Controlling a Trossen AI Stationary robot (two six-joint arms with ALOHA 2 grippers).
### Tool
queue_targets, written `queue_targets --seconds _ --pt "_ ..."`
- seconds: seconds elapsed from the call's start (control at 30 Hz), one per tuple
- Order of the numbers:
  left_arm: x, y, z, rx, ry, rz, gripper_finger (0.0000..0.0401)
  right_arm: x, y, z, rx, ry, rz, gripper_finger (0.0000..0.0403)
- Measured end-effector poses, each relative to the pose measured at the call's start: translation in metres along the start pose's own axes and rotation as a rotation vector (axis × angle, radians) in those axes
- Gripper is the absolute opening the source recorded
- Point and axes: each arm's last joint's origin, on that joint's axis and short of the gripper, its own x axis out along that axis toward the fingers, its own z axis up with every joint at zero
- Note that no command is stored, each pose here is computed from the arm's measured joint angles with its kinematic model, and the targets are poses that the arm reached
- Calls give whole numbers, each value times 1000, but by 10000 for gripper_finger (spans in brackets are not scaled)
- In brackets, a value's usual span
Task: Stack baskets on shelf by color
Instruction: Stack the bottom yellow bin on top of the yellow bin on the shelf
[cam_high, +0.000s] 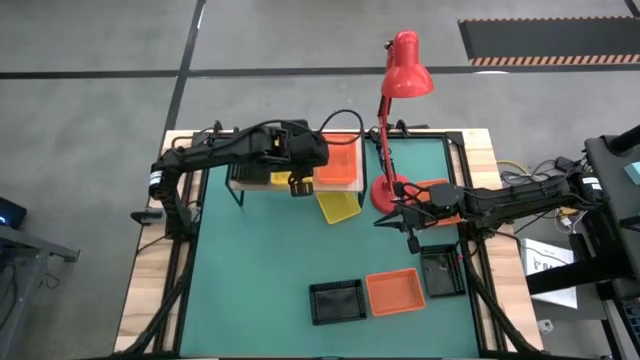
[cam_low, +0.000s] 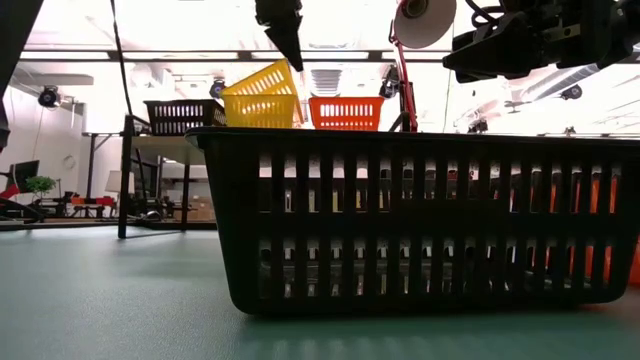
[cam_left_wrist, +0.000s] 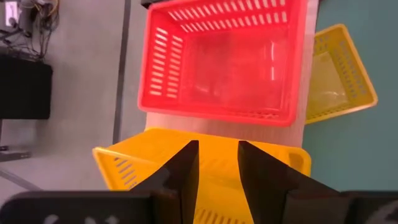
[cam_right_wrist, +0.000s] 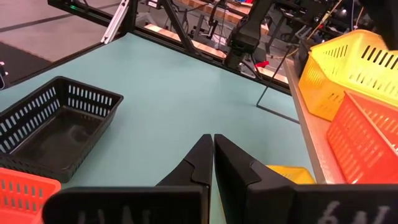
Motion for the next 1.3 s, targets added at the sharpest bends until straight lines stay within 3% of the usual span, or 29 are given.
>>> queue_targets --seconds 0.2,0.4,0.5,0.63,0.83,1.0,1.17,1.3 --pt "2 1 0 21 0 3 95 0 0 0 0 0 0 9" --pt "-25 14 0 1 -85 25 90 0 0 0 -2 0 0 9" --pt "-22 14 -6 6 -62 41 59 0 0 0 -2 0 0 9" --pt "3 10 -13 -5 4 37 8 0 0 0 -2 -1 0 9" --pt "13 6 -16 7 35 57 4 0 0 0 -2 -1 0 9" --pt "1 9 -16 -18 -17 68 1 0 0 0 -2 -1 0 9" --pt "-15 -2 -19 12 -56 42 1 0 0 0 -1 5 2 9" --pt "-4 -4 -29 24 -2 54 1 0 0 0 0 5 2 9"
